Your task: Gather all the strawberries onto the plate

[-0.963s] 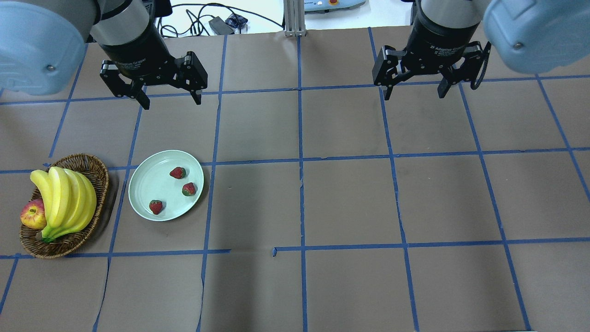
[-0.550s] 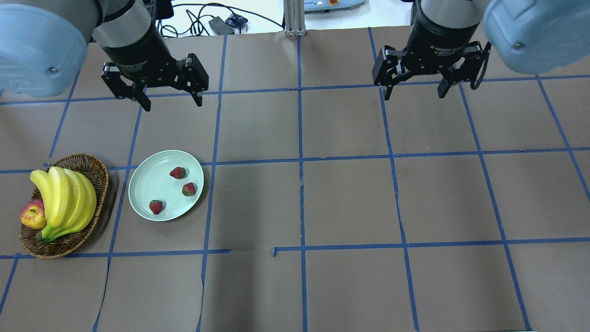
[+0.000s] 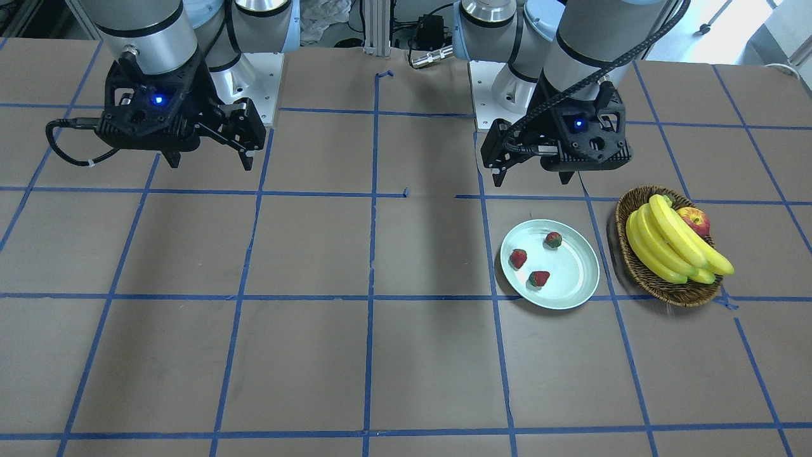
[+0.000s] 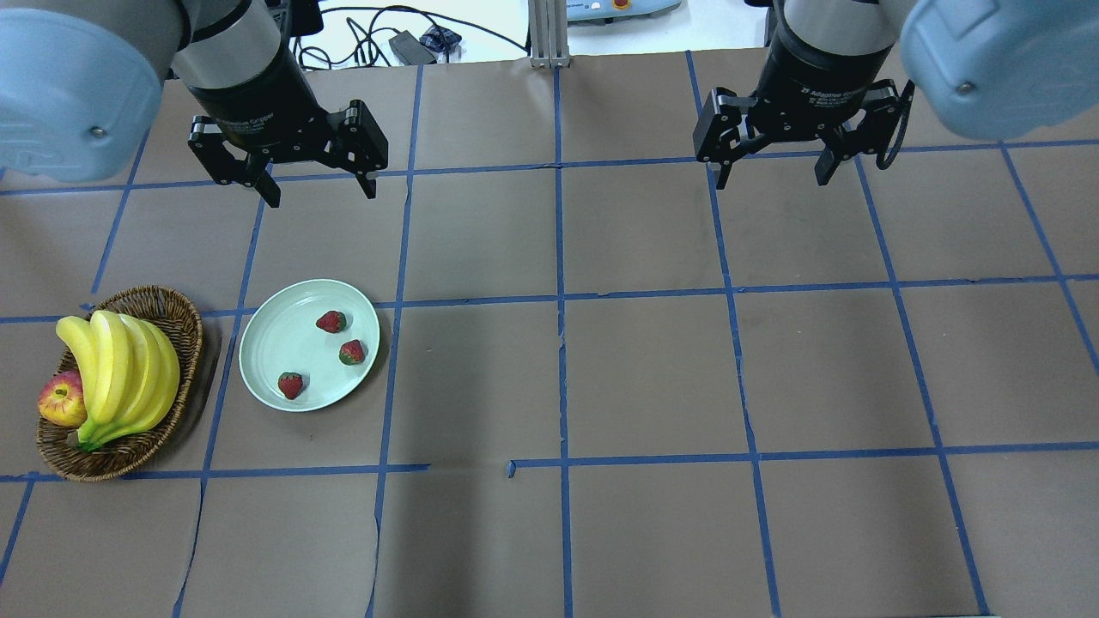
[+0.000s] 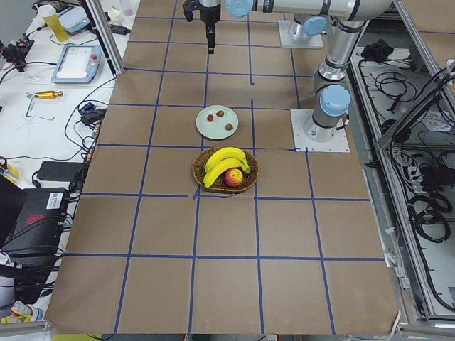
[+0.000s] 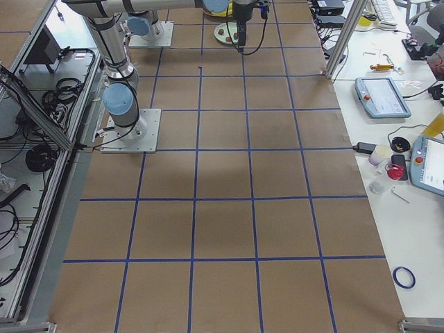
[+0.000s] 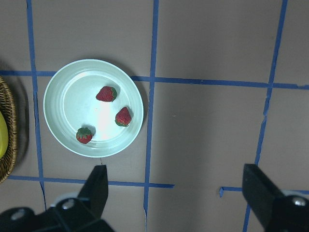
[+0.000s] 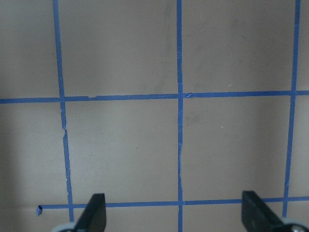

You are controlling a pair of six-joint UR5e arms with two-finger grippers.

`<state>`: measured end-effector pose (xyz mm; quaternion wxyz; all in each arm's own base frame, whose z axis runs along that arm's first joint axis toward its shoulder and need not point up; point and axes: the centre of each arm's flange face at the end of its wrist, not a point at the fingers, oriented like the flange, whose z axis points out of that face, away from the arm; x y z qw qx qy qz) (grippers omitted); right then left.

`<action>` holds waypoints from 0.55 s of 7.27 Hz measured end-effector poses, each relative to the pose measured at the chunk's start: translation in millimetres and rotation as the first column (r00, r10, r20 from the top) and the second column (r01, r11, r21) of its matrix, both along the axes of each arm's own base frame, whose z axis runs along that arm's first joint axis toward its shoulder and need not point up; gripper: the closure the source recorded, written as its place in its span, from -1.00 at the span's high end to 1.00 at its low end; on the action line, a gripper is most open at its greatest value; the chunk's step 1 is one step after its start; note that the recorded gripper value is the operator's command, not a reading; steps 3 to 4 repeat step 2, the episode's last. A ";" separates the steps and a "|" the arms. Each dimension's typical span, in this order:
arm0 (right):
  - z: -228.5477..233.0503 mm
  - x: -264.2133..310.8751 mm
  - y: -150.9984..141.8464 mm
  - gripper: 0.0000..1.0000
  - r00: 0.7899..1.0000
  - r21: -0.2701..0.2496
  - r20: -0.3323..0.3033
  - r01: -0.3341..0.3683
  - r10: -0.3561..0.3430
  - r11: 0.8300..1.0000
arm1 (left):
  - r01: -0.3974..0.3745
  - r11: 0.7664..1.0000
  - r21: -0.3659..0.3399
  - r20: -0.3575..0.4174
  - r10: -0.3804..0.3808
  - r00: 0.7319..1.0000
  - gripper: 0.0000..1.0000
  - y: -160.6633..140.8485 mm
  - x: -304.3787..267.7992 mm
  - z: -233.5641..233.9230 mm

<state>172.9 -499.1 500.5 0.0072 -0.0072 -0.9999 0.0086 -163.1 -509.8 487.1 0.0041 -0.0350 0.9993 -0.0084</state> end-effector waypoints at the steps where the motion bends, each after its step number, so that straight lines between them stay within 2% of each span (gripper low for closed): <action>1: 0.3 -0.2 -0.3 1.00 1.000 -0.001 0.000 0.000 0.000 1.000 | 0.001 1.000 0.003 0.001 -0.001 1.000 1.00 0.4 -0.3 -1.5; 4: 0.5 -0.3 -0.5 1.00 1.000 -0.001 0.001 0.001 -0.001 1.000 | 0.002 1.000 0.007 0.002 -0.002 1.000 1.00 1.4 -0.4 -3.2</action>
